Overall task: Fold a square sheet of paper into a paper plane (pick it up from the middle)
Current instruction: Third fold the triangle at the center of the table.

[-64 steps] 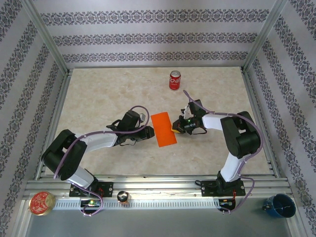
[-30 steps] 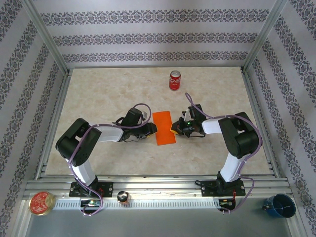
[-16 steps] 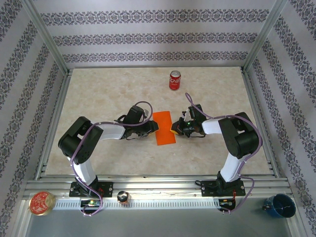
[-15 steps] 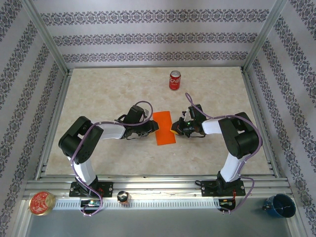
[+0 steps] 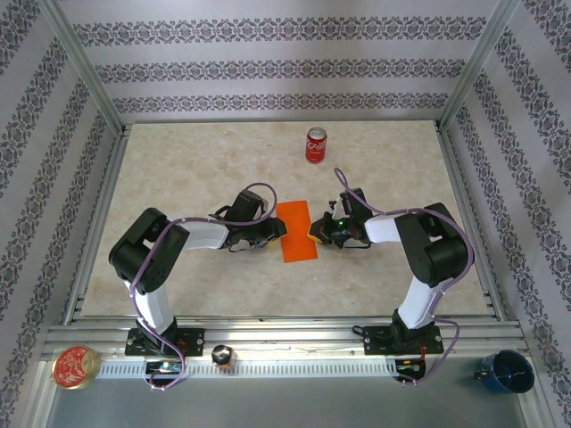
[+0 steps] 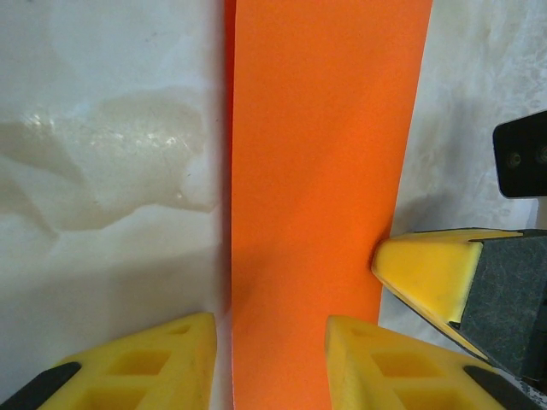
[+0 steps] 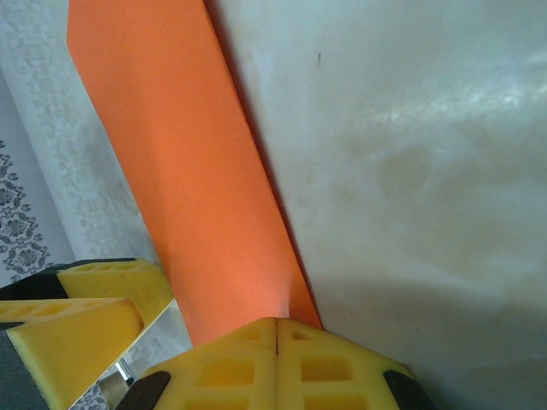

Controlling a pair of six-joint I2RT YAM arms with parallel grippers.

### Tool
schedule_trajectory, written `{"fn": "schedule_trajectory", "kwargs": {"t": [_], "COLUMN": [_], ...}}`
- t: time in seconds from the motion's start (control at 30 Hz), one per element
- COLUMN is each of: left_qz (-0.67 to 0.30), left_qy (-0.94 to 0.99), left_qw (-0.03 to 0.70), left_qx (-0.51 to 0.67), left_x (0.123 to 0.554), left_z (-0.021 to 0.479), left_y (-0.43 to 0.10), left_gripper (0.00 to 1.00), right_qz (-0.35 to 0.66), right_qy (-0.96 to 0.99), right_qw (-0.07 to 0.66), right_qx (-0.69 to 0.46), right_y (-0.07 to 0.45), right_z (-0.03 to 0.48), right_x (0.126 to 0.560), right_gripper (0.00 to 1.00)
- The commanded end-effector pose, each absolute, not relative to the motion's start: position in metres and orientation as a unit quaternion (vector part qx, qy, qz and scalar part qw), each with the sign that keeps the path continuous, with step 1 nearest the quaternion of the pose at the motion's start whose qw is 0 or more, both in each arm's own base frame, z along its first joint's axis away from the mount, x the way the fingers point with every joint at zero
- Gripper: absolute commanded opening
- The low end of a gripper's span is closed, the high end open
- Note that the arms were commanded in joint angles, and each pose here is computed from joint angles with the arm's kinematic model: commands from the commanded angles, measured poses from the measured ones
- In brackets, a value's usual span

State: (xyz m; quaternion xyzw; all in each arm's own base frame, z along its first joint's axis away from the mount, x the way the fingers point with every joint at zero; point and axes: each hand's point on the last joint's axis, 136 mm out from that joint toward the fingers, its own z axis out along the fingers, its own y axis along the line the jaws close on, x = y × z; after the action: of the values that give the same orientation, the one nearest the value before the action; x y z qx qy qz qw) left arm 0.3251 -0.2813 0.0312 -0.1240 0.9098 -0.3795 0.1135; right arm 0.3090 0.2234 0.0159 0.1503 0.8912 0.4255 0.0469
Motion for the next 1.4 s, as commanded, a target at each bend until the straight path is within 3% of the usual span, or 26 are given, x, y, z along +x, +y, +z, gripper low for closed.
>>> {"fn": "schedule_trajectory", "kwargs": {"t": [0.0, 0.87, 1.1, 1.37], "left_qz": [-0.372, -0.399, -0.403, -0.428], "left_qy": [0.914, 0.900, 0.897, 0.882], "left_qw": [0.104, 0.116, 0.129, 0.145], "left_qx": [-0.128, -0.127, -0.130, -0.136], "left_x": [0.327, 0.327, 0.327, 0.324], "left_z": [0.025, 0.034, 0.042, 0.060], "left_y": [-0.282, -0.289, -0.285, -0.284], "left_gripper": [0.37, 0.18, 0.08, 0.03], "right_qz": [0.376, 0.382, 0.399, 0.381], "right_qy": [0.909, 0.908, 0.904, 0.912], "right_qw": [-0.005, 0.000, 0.023, 0.106], "right_qx": [0.177, 0.174, 0.150, 0.109], "right_y": [0.216, 0.216, 0.220, 0.211], "right_z": [-0.020, -0.016, 0.000, 0.030], "right_x": [0.278, 0.278, 0.283, 0.292], "right_gripper": [0.00, 0.01, 0.08, 0.19]}}
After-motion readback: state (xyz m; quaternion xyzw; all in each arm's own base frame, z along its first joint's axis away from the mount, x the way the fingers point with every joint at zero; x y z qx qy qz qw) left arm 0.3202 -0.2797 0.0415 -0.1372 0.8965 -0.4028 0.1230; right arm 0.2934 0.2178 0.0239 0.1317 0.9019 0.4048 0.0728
